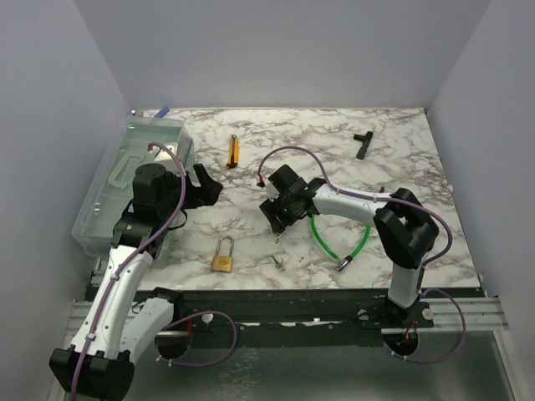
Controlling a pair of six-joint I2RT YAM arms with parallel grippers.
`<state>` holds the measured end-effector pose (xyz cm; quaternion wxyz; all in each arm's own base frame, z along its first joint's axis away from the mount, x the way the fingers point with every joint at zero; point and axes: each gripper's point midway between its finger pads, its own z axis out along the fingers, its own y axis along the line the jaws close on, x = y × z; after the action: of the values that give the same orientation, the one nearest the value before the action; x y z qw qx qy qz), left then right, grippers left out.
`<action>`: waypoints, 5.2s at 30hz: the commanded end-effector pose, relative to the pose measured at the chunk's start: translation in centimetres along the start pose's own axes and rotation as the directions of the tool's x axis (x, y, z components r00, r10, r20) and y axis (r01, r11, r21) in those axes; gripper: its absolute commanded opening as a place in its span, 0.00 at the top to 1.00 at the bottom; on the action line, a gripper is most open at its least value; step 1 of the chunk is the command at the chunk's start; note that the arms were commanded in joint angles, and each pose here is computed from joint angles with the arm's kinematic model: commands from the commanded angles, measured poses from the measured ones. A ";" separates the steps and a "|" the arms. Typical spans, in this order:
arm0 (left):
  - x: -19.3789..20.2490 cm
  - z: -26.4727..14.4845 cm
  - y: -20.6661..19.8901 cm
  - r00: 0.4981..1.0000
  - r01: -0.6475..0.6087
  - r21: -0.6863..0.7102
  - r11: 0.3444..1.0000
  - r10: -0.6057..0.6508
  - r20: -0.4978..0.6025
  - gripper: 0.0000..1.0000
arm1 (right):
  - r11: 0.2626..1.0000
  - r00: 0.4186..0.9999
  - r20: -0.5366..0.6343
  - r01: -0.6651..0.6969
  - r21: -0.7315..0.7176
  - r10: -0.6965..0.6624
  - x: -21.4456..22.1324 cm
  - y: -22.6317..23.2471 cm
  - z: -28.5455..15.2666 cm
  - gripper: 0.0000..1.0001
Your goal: Unlock with the key
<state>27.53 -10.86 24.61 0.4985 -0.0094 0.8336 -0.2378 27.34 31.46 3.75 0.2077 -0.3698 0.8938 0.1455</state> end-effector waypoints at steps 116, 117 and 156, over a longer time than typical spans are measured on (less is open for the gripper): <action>6.3 4.6 -15.1 0.962 0.263 0.547 0.795 -0.173 -0.211 1.00 | 0.910 0.674 0.618 -0.228 -0.347 0.405 -6.3 6.1 -18.2 1.00; 6.3 4.6 -15.2 0.961 0.265 0.551 0.791 -0.173 -0.215 1.00 | 0.910 0.674 0.620 -0.218 -0.351 0.401 -6.3 6.3 -18.3 1.00; 7.0 5.5 -11.1 0.731 0.566 -0.106 0.817 -0.557 -0.393 1.00 | 0.931 0.466 0.846 0.355 0.087 -0.258 -8.4 6.9 -16.5 0.33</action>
<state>26.12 -24.82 19.01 0.2062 -0.1879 0.8861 -0.3703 24.05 32.94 21.94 0.5958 -0.4024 0.6334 0.2863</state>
